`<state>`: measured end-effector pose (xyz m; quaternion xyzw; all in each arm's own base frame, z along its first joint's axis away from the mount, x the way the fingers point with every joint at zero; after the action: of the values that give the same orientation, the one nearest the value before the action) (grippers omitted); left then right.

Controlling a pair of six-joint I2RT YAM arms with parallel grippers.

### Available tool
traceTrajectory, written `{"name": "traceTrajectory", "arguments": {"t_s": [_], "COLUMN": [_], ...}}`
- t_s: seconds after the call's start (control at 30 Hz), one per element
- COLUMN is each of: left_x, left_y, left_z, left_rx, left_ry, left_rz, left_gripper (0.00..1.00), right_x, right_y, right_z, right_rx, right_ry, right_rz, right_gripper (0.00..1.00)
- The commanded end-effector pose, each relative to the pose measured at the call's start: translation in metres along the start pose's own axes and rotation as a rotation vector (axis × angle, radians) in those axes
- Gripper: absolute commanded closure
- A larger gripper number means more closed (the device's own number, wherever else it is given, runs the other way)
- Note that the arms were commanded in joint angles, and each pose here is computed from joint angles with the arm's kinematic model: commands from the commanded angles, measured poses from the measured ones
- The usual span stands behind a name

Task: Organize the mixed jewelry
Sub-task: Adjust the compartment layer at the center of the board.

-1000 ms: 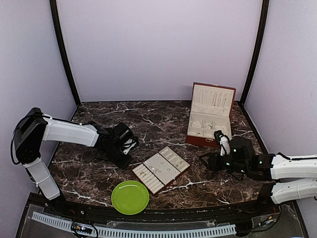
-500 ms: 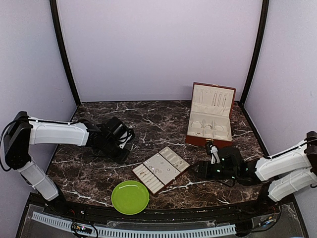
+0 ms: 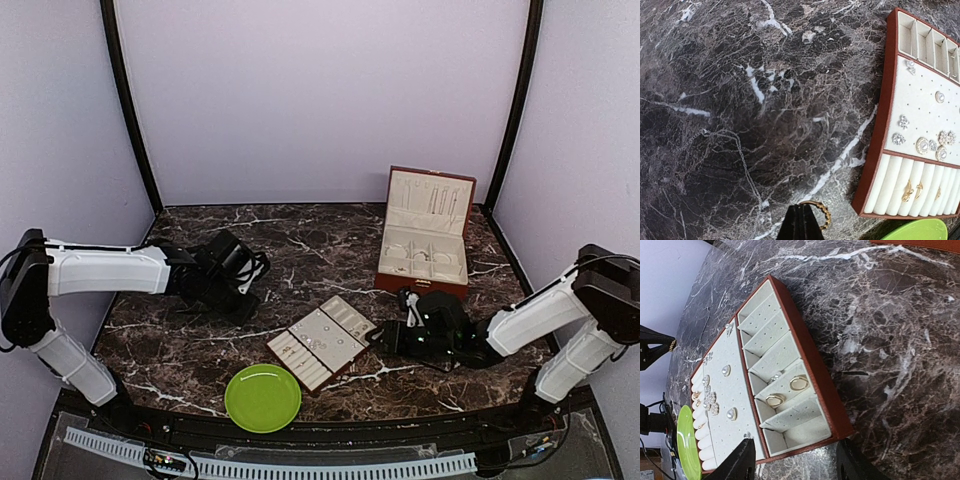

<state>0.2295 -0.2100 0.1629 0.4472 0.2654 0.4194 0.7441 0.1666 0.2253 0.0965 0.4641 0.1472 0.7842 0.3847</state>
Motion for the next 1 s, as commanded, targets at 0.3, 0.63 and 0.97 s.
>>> {"name": "traceTrajectory", "arguments": {"t_s": [0.3, 0.63, 0.97], "left_x": [-0.002, -0.005, -0.043], "left_y": [0.009, 0.013, 0.014], "left_z": [0.001, 0.006, 0.021], "left_rx": [-0.026, -0.042, -0.119], "left_ry": [-0.002, 0.016, 0.059], "left_rz": [-0.054, -0.089, -0.187], "left_gripper": [1.0, 1.0, 1.0], "right_x": [0.018, 0.024, 0.041], "right_y": [-0.051, -0.058, -0.009], "right_z": [0.034, 0.063, 0.077], "right_rx": [-0.063, -0.087, -0.12], "right_ry": [0.038, 0.102, 0.155], "right_rz": [0.016, 0.008, -0.026], "right_gripper": [0.45, 0.44, 0.4]}}
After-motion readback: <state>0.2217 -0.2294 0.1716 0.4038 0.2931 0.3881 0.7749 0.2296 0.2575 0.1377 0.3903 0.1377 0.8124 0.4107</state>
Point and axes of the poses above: each gripper's point midway between its finger pads, its own y axis back along the fingers, its own x axis along the line the jaws close on, z = x × y, the point moved 10 cm from there along y, back along the fingers, and after that the axes turned 1 degree about y, right-handed, at the moved point
